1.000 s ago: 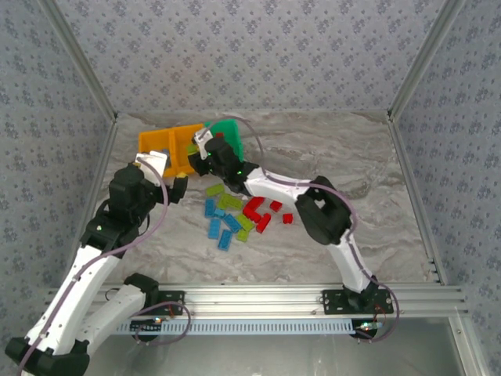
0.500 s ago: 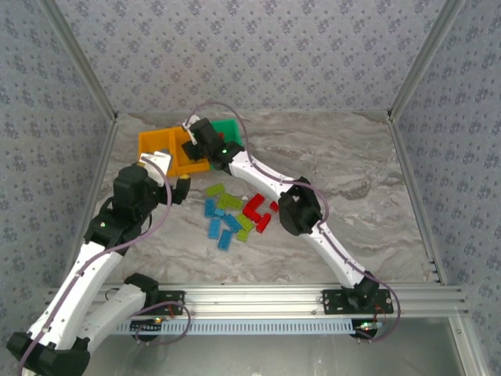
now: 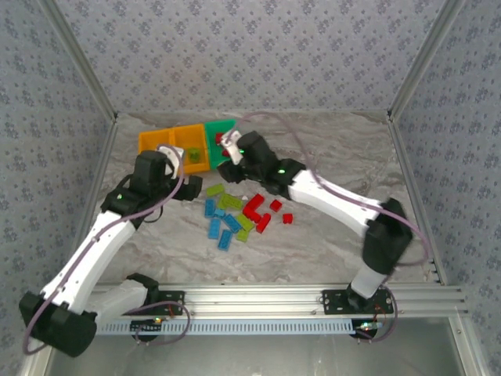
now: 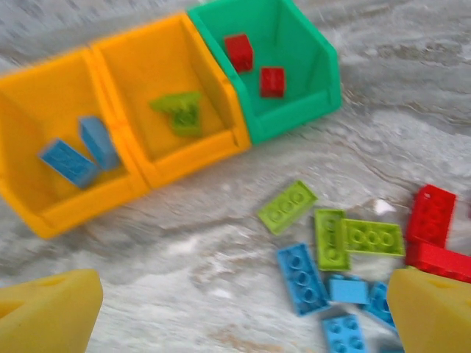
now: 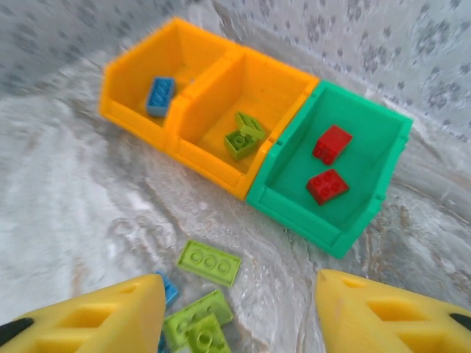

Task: Sort the legos into containers by color

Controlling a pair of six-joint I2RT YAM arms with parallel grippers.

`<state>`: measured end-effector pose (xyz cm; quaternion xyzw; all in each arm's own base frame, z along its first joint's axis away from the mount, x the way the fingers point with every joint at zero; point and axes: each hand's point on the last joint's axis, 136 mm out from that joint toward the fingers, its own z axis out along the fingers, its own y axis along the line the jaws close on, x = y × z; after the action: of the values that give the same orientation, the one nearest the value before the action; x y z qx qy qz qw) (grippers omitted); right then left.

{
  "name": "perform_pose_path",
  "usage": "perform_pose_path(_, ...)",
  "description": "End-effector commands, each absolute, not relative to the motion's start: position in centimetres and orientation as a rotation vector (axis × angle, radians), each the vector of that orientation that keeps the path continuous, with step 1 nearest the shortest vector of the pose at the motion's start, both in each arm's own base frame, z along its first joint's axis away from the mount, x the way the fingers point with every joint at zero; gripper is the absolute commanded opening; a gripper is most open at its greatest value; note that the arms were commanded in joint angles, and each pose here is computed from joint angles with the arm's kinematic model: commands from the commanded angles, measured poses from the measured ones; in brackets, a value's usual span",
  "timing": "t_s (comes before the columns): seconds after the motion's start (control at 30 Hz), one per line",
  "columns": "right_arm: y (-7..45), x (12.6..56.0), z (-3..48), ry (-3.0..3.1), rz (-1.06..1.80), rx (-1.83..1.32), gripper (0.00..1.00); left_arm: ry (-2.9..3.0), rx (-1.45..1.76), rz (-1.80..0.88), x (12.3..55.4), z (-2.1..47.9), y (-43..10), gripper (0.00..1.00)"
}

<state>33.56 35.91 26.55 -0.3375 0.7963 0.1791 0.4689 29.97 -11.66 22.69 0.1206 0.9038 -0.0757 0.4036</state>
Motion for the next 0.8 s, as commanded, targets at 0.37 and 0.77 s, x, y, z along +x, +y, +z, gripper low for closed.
perform_pose_path(0.37,26.6,24.6,23.2,2.237,0.611,-0.697,0.83,2.691,-0.379,-0.262,35.3,10.3,-18.0,0.96)
perform_pose_path(0.77,25.4,24.4,23.5,2.244,0.607,-0.685,1.0,2.775,-0.39,-0.12,38.1,4.7,-18.9,0.95)
